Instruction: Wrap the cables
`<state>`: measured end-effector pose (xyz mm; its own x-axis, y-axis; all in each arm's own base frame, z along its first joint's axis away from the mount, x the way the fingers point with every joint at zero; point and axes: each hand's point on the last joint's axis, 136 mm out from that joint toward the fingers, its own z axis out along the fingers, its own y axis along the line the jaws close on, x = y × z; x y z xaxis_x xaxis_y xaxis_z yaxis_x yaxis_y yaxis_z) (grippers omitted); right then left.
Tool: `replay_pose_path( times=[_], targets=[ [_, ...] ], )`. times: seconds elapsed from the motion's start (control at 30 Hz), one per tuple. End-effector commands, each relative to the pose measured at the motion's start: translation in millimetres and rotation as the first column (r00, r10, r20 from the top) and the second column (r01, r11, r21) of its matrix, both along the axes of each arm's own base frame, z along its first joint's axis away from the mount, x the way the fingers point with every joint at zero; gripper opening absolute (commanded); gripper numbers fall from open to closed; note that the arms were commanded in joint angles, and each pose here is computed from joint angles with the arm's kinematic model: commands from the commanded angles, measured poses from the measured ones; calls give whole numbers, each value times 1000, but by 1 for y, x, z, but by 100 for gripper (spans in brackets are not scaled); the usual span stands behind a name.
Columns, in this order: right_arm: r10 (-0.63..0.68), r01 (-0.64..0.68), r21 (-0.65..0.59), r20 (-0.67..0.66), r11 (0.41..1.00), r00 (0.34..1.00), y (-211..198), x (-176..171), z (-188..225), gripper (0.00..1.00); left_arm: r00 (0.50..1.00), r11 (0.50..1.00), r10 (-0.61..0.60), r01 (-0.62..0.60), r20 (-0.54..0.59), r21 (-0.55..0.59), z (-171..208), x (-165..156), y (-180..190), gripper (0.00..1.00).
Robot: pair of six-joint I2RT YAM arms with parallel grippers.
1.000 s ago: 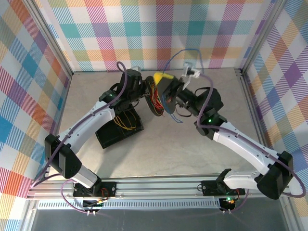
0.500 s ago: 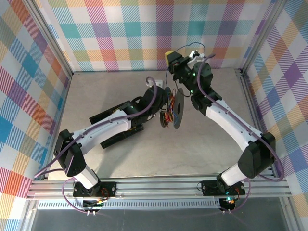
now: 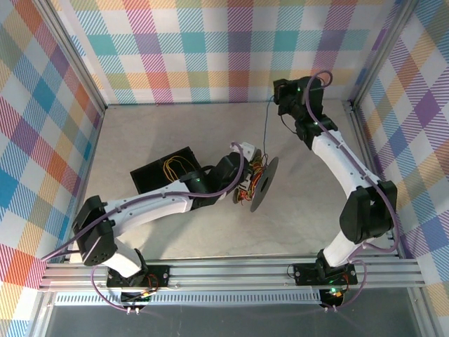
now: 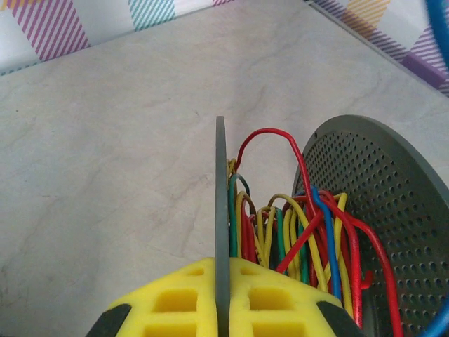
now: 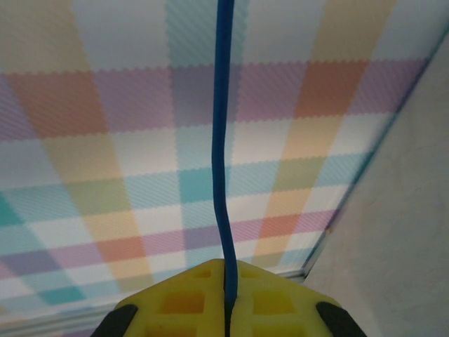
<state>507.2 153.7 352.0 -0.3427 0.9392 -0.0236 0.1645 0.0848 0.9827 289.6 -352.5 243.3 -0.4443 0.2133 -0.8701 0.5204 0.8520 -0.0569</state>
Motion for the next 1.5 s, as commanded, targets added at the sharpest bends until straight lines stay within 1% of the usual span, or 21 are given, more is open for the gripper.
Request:
replay_pose_path(
  times=[0.0,0.17,0.27,0.37,0.43,0.53,0.67,0.73,0.8,0.87,0.9,1.0,1.07,1.17,1.23,1.33,1.4,1.47],
  targets=[
    [-66,65,-72,-3,995,998,-34,6,-3,0,996,981,-50,62,69,-183,68,-10,5,0],
    [-139,131,-105,-73,986,988,-79,0,-50,0,996,945,-87,83,1,-316,88,-12,31,0],
    [-167,154,-115,-112,981,980,-97,-7,-78,0,992,907,-117,93,-35,-411,101,-8,48,0],
    [-179,159,-132,-151,978,972,-107,-13,-104,0,986,852,-149,91,-72,-515,113,-3,63,0],
    [-179,157,-135,-167,978,970,-110,-17,-118,0,982,806,-161,75,-96,-588,120,3,76,0],
    [-170,145,-143,-184,979,968,-111,-22,-138,0,984,749,-135,26,-114,-662,129,13,96,0],
    [-106,80,-148,-177,986,978,-100,-30,-159,0,984,657,-97,-51,-152,-752,142,30,118,0],
    [-70,45,-167,-148,985,987,-92,-35,-165,0,982,596,-63,-104,-176,-796,148,43,131,0],
    [-18,-7,-215,-111,976,994,-81,-41,-172,0,977,521,-36,-161,-210,-838,151,58,145,0],
    [51,-75,-266,-95,961,994,-65,-48,-177,0,975,461,-21,-188,-222,-867,156,69,154,0],
    [96,-111,-295,-66,949,993,-56,-51,-177,0,972,438,-5,-210,-235,-874,157,75,157,0],
    [204,-186,-358,14,915,979,-29,-64,-174,0,967,406,61,-252,-249,-878,161,89,167,0],
    [250,-212,-407,42,888,967,-15,-74,-171,0,959,394,105,-282,-262,-875,160,97,172,0],
    [331,-229,-497,126,837,935,11,-93,-155,0,944,382,169,-329,-285,-864,155,109,179,0],
    [394,-227,-565,192,793,899,31,-108,-137,0,930,370,218,-359,-295,-857,150,115,185,0],
    [515,-229,-673,261,703,816,67,-137,-118,0,908,368,293,-397,-301,-841,144,121,195,0],
    [595,-222,-737,291,639,749,91,-159,-107,0,891,379,341,-422,-299,-823,141,123,198,0],
    [659,-208,-781,316,589,682,110,-179,-97,0,873,398,387,-448,-296,-800,137,124,200,0]
  ],
)
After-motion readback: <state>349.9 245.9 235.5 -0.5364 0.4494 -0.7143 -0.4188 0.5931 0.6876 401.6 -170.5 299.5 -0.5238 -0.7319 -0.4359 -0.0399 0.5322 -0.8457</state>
